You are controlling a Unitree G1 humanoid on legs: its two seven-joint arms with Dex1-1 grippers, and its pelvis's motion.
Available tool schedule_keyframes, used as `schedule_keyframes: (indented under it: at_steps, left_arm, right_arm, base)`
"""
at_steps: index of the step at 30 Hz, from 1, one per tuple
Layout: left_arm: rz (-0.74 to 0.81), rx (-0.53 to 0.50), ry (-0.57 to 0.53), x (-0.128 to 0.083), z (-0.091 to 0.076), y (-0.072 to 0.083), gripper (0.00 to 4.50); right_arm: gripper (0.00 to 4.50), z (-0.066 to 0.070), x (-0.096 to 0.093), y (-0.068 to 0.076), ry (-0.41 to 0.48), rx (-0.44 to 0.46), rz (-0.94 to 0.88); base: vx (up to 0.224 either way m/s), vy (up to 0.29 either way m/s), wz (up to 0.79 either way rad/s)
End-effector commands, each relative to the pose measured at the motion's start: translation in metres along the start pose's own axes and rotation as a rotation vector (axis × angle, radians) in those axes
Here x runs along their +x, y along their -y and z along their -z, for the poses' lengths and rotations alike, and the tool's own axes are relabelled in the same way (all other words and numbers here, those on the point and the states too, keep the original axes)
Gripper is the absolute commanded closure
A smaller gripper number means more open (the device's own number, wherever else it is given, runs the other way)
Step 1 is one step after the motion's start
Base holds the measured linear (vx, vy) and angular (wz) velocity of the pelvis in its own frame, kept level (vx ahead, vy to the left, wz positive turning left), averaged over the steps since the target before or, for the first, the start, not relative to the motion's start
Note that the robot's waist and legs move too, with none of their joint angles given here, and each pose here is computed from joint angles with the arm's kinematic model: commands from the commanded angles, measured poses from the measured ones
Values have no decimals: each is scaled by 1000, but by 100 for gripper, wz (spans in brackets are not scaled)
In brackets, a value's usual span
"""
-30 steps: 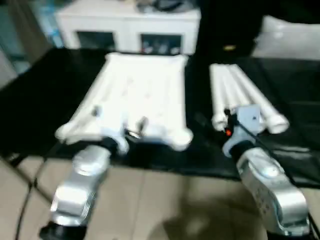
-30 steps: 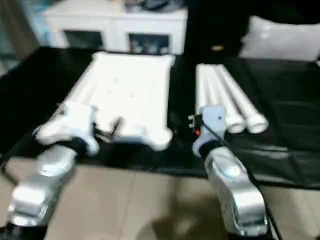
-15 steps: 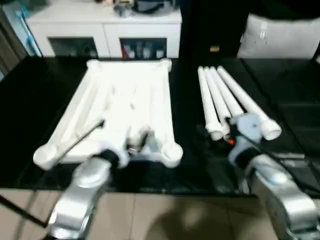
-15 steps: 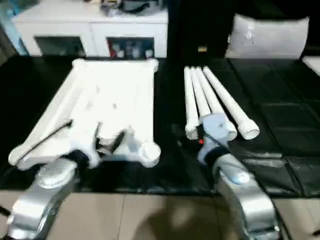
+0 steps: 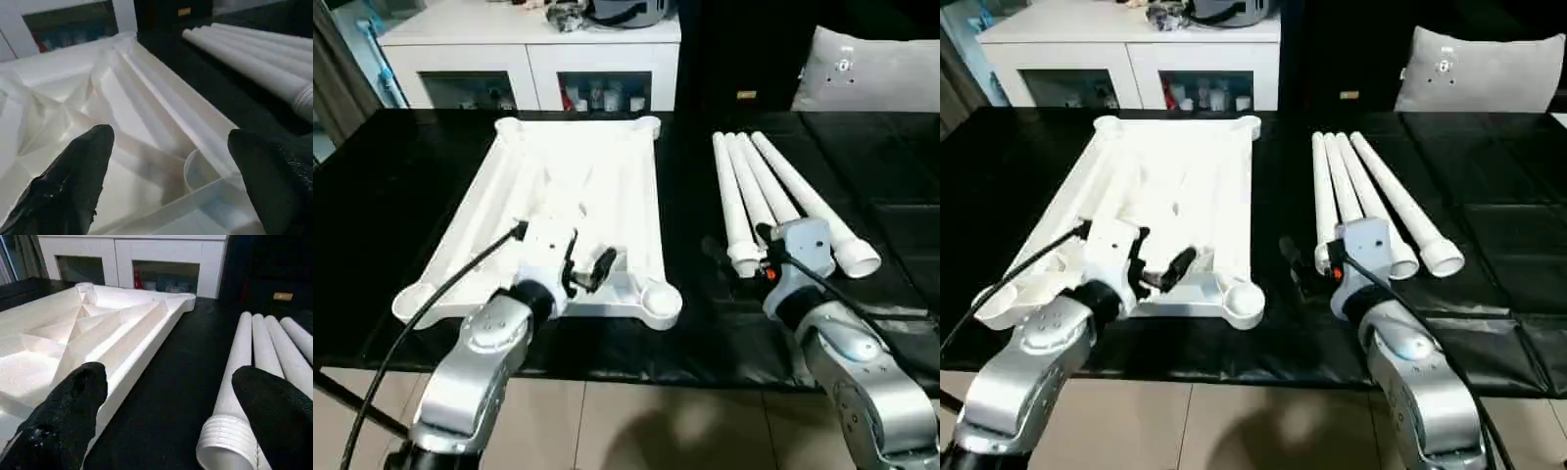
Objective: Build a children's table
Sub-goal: Move to table
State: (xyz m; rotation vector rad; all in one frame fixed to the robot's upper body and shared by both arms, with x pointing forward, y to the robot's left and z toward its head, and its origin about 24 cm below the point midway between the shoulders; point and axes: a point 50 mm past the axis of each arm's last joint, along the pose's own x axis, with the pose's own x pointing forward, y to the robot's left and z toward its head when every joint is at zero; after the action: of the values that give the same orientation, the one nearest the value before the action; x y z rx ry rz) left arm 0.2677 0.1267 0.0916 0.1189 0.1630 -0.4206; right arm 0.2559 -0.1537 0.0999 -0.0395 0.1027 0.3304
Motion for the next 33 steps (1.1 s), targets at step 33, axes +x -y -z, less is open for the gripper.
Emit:
schedule_keyframes:
  at_steps: [33]
  left_arm:
    - [212,27,-66,-17,3,-6,29]
  right_arm:
    - [0,3,6,-3,-34,-107,-207]
  base:
    - [52,-24,3]
